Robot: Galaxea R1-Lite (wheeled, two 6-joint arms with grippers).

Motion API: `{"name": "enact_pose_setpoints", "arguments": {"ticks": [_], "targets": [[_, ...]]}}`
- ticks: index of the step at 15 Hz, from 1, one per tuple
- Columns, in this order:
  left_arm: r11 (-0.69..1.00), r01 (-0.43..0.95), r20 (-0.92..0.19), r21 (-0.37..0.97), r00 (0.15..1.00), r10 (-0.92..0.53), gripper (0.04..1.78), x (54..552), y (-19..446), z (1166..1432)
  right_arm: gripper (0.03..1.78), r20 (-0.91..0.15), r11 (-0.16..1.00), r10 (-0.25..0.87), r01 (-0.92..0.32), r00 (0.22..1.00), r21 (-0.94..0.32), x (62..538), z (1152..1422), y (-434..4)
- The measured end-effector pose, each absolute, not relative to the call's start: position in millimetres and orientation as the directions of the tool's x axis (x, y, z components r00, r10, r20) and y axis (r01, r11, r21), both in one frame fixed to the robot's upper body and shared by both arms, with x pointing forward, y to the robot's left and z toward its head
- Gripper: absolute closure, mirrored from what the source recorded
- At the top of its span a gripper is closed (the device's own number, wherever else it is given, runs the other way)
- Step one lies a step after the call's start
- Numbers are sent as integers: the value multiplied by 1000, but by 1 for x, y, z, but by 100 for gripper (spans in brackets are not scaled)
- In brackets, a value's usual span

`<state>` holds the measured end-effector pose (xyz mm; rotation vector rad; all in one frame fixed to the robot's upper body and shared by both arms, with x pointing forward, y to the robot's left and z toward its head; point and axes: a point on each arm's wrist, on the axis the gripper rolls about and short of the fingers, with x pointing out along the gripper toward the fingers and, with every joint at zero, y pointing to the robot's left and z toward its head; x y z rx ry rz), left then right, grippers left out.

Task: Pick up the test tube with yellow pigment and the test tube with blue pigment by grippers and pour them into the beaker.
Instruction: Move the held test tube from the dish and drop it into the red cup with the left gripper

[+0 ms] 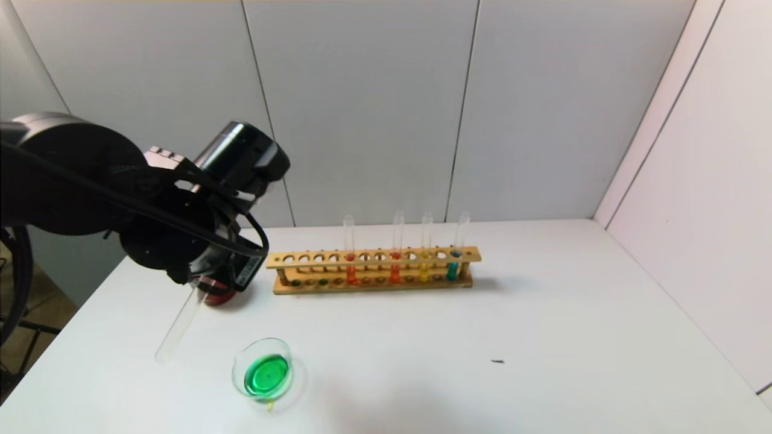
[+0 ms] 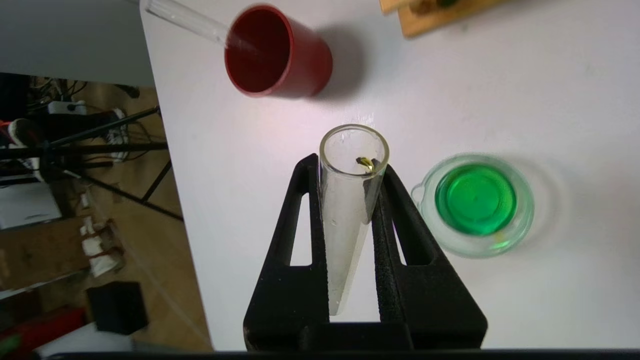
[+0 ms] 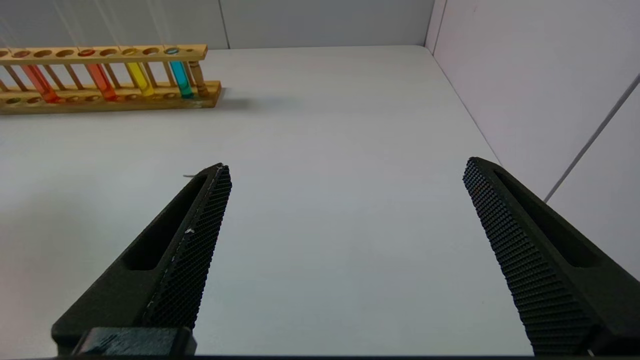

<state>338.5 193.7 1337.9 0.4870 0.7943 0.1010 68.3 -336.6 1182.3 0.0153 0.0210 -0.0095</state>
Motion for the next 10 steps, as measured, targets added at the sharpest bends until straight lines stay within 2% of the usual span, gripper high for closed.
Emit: {"name": "enact_pose_setpoints", "arguments": {"ticks": [2,6,10], "targets": [[918,20,-603,397,759,245,151,341,204,1353,11,-21,1000,-9,10,1000,15,68,1182,-337],[954,-78,-552,289,801,232,151,342,231,1371,11,-21,1000,-9,10,1000,15,68,1182,-337],[968,-185,-416,168,877,240,151,365,255,1384,11,-21,1000,-9,10,1000,15,68,1182,-337]]}}
